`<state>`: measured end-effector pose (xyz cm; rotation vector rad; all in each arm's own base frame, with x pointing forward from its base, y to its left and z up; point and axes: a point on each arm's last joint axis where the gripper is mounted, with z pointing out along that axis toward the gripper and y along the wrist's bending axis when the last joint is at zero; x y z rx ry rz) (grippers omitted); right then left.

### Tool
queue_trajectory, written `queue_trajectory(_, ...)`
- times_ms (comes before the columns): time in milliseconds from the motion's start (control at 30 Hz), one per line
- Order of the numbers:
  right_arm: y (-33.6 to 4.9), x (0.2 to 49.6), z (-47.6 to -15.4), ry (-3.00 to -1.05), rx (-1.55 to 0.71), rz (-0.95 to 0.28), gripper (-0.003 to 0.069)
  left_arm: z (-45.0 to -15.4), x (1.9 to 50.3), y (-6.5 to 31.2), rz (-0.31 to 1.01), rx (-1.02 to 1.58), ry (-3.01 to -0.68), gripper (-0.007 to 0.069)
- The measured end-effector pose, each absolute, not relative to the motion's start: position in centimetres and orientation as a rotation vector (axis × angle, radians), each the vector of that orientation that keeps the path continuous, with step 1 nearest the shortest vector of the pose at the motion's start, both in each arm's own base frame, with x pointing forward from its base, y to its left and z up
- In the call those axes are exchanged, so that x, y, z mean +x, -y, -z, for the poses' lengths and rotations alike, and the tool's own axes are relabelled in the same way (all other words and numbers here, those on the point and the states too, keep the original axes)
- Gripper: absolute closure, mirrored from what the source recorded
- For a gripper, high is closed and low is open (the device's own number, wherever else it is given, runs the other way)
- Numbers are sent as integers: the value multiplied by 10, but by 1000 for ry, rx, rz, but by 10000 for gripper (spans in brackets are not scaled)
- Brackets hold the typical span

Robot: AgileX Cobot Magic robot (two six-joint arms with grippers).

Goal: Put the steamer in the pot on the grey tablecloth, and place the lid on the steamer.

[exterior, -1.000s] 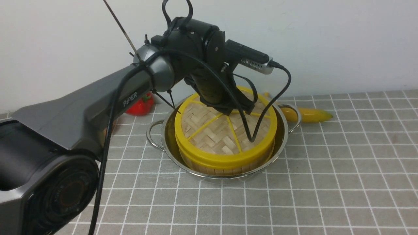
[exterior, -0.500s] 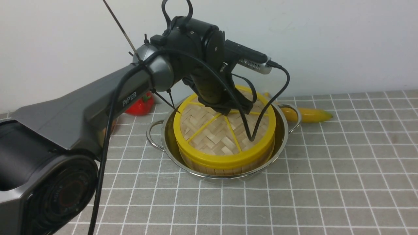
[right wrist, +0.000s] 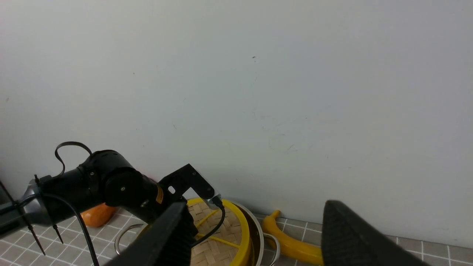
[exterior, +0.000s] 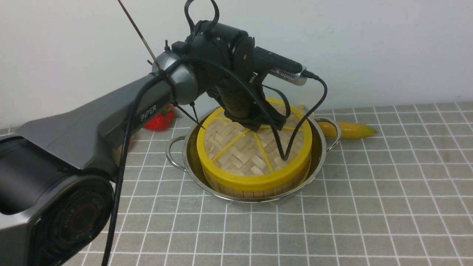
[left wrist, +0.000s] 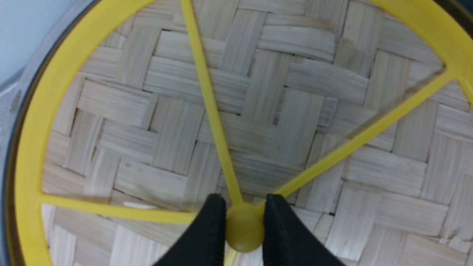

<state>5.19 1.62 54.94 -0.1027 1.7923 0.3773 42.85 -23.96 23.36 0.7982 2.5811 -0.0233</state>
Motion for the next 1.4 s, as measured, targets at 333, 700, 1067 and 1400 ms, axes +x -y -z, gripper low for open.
queue_trajectory(333, -16, 52, -549, -1792, -103, -377, 193, -234, 429, 239, 21, 799, -2580, 509)
queue_trajectory(700, -16, 52, -549, -1792, -102, -378, 193, -239, 433, 238, -15, 798, -2521, 194)
queue_trajectory(1067, -16, 53, -549, -1790, -130, -345, 193, -378, 389, 199, -140, 706, -2374, -14)
queue_trajectory(1400, -8, 57, -497, -1909, -179, -154, 195, -494, 286, 142, -37, 592, -2148, 610)
